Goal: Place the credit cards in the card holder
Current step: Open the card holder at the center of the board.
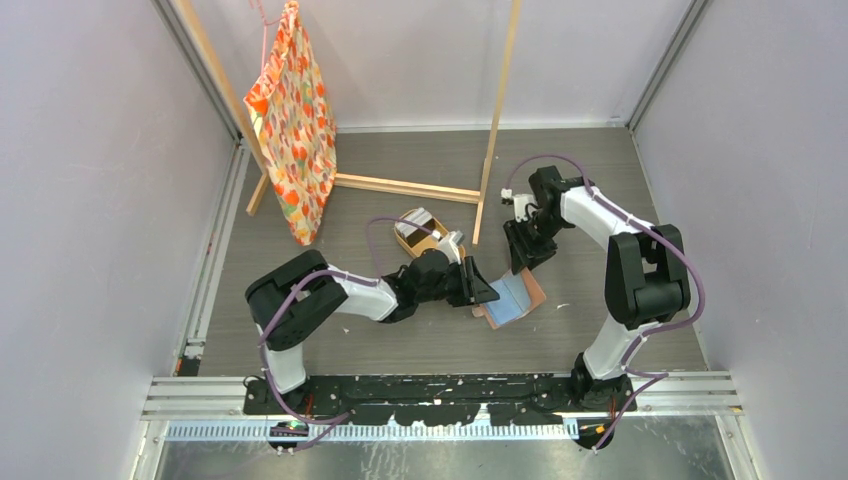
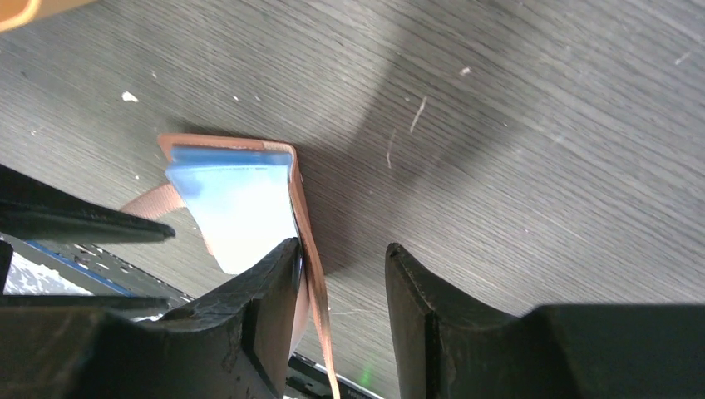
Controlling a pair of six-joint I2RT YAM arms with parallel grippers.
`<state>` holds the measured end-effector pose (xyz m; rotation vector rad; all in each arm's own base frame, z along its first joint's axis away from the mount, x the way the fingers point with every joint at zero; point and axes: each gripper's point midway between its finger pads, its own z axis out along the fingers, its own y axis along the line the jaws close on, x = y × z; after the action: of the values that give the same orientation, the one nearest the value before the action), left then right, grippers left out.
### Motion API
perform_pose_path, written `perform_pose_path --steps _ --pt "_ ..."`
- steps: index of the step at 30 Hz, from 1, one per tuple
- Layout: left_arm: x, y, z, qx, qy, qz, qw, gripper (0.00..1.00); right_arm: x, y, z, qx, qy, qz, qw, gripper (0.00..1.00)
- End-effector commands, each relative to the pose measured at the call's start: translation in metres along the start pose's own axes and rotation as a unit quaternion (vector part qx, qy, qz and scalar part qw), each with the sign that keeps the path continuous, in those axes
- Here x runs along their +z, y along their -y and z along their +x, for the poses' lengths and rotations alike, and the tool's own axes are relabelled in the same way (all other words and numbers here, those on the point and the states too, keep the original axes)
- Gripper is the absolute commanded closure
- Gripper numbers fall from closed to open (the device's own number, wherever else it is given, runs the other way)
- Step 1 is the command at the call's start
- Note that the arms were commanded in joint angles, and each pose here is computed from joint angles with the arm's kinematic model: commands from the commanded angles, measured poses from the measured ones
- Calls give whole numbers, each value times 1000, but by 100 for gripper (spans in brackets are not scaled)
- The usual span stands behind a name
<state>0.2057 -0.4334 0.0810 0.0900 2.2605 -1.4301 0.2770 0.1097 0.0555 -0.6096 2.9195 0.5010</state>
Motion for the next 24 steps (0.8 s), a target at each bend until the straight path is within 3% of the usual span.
perform_pose_path --steps 1,14,19,24 --pt "4 -14 3 21 -14 -48 999 61 -10 9 0 -22 -8 23 999 53" --pt "-1 -50 6 44 -19 -136 990 62 -14 28 14 -27 -23 68 997 36" --pt "-13 -32 0 75 -6 -117 990 62 -18 34 17 -33 -21 83 996 36" --pt "-33 5 -8 123 16 -82 989 61 -25 19 15 -50 -7 43 998 36"
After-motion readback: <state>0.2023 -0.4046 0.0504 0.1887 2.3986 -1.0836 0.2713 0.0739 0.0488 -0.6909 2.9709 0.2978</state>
